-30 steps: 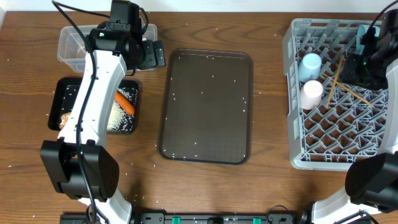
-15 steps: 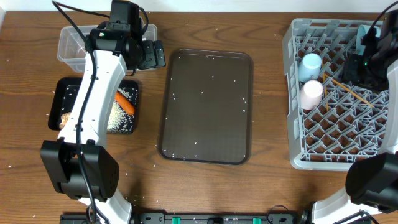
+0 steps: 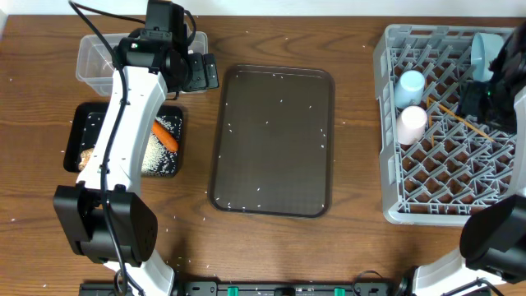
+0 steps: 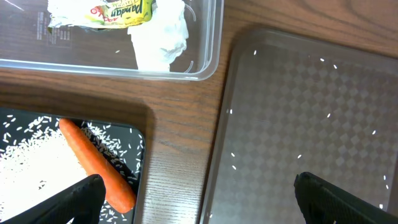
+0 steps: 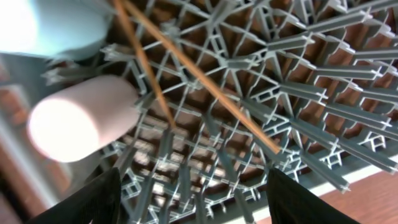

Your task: Sort waste into correct bins and load items into the dishwasher rack

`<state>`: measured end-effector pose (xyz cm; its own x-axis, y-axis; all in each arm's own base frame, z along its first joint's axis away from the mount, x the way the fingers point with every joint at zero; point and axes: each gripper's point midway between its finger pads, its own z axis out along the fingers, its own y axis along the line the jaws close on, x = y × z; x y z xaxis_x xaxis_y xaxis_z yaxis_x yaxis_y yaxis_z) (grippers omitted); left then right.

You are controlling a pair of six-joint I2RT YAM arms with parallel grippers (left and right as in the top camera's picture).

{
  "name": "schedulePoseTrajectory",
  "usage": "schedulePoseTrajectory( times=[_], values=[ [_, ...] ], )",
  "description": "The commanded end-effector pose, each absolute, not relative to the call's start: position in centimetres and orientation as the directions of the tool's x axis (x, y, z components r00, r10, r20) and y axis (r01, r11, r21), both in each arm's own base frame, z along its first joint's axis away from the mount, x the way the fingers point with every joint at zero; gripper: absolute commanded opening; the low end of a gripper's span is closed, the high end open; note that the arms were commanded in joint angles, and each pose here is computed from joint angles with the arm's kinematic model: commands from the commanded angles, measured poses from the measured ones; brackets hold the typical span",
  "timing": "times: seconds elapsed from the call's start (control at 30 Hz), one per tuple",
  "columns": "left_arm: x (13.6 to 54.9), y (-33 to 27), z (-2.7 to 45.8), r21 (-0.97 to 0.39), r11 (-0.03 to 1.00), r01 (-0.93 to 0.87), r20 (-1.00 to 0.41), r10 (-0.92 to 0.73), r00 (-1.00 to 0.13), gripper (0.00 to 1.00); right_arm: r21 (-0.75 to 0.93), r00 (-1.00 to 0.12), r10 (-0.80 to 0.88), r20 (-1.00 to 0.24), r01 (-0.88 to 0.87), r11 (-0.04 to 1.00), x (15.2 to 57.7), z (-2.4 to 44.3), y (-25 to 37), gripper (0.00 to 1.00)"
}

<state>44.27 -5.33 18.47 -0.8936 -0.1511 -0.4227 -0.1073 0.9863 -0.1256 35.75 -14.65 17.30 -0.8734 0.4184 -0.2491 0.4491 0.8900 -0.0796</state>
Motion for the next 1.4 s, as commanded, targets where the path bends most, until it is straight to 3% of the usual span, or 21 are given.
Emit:
schedulePoseTrajectory(
  times=[0.0,0.1,0.37,0.5,0.9,1.03,1.37],
  values=[
    [44.0,-5.1,17.9,-0.125,0.985,-0.123,-0.406,-0.164,-0.899,0.98,-0.093,-0.844,0.490,-0.220,0.518,0.850,34.8,15.0,-16.2,0.64],
    [44.0,-5.1,17.9,-0.125,0.985,-0.123,-0.406,-0.164,-0.899,0.98,-0.084,-0.821,0.519,-0.238,0.550,0.831,34.8,14.0,-17.2,0.56],
    [44.0,-5.1,17.9,-0.125,0.985,-0.123,-0.406,-0.164,-0.899,0.98,-0.026,-0.774,0.581,-0.249,0.606,0.795,34.4,12.3,-18.9,0.58],
    [44.0,-5.1,17.9,-0.125,0.985,-0.123,-0.406,-0.164,-0.899,0.98,0.019,-0.794,0.566,-0.221,0.577,0.817,34.3,11.2,-18.0,0.54],
    [44.0,-5.1,17.9,-0.125,0.985,-0.123,-0.406,-0.164,-0.899,0.98,0.066,-0.809,0.546,-0.216,0.546,0.835,34.7,10.9,-17.1,0.19],
    [44.0,-5.1,17.9,-0.125,0.985,-0.123,-0.406,-0.164,-0.899,0.98,0.067,-0.808,0.546,-0.220,0.546,0.835,34.8,10.9,-17.2,0.01],
    [44.0,-5.1,17.9,-0.125,0.985,-0.123,-0.406,-0.164,-0.899,0.98,0.110,-0.808,0.524,-0.271,0.515,0.850,36.2,12.5,-17.0,0.01]
  ],
)
